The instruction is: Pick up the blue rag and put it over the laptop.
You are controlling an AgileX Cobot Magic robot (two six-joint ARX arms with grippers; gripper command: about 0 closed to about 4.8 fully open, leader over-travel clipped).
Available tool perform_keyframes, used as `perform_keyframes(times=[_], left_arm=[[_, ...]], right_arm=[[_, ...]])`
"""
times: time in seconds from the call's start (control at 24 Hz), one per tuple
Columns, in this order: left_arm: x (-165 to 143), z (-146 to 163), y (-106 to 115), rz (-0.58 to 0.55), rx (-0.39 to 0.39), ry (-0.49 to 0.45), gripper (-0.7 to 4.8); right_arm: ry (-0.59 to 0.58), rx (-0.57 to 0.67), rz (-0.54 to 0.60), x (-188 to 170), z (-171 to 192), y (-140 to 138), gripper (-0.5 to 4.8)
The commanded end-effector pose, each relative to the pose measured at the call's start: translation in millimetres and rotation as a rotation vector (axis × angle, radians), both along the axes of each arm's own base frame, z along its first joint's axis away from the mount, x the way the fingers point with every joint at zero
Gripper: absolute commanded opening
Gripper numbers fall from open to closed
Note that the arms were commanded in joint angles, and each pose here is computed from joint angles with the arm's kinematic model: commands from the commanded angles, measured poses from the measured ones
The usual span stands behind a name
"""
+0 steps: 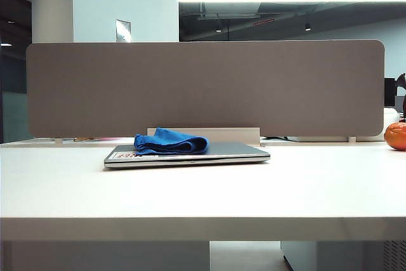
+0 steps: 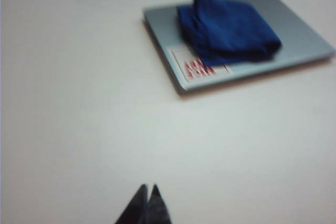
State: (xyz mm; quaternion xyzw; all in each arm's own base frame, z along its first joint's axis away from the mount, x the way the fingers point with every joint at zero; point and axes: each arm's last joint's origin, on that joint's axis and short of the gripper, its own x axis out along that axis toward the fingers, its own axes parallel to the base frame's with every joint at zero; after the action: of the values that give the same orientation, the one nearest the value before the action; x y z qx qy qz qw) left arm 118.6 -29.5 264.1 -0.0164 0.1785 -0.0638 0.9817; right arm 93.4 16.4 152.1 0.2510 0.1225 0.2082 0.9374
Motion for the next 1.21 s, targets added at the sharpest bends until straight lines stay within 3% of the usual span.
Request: perform_keyframes(times=[0.04,0.17,0.42,1.0,1.21], left_arm=[[0,-9,5,0.033,-0.029,-0.064,-0.06],[-2,-39,9,0.013,-0.056,-0.101,-0.06],[-9,-63,10,-0.008,-0.069,-0.107,-0.06],[-18,-88,17,0.048,-0.08,-0.212,-0.06],[-21,-93,26,0.123,-0.079,-0.247,-0.06]], right_arm=[[-0.01,-0.003,-0.003,0,0,0,0.0],[-0.01,-0.003,-0.003,0,0,0,-0.01],[-0.01,-0.003,-0.003,0,0,0,0.0],[-0.01,-0.003,-0.003,0,0,0,0.0],[-0.01,-0.003,-0.003,0,0,0,0.0]])
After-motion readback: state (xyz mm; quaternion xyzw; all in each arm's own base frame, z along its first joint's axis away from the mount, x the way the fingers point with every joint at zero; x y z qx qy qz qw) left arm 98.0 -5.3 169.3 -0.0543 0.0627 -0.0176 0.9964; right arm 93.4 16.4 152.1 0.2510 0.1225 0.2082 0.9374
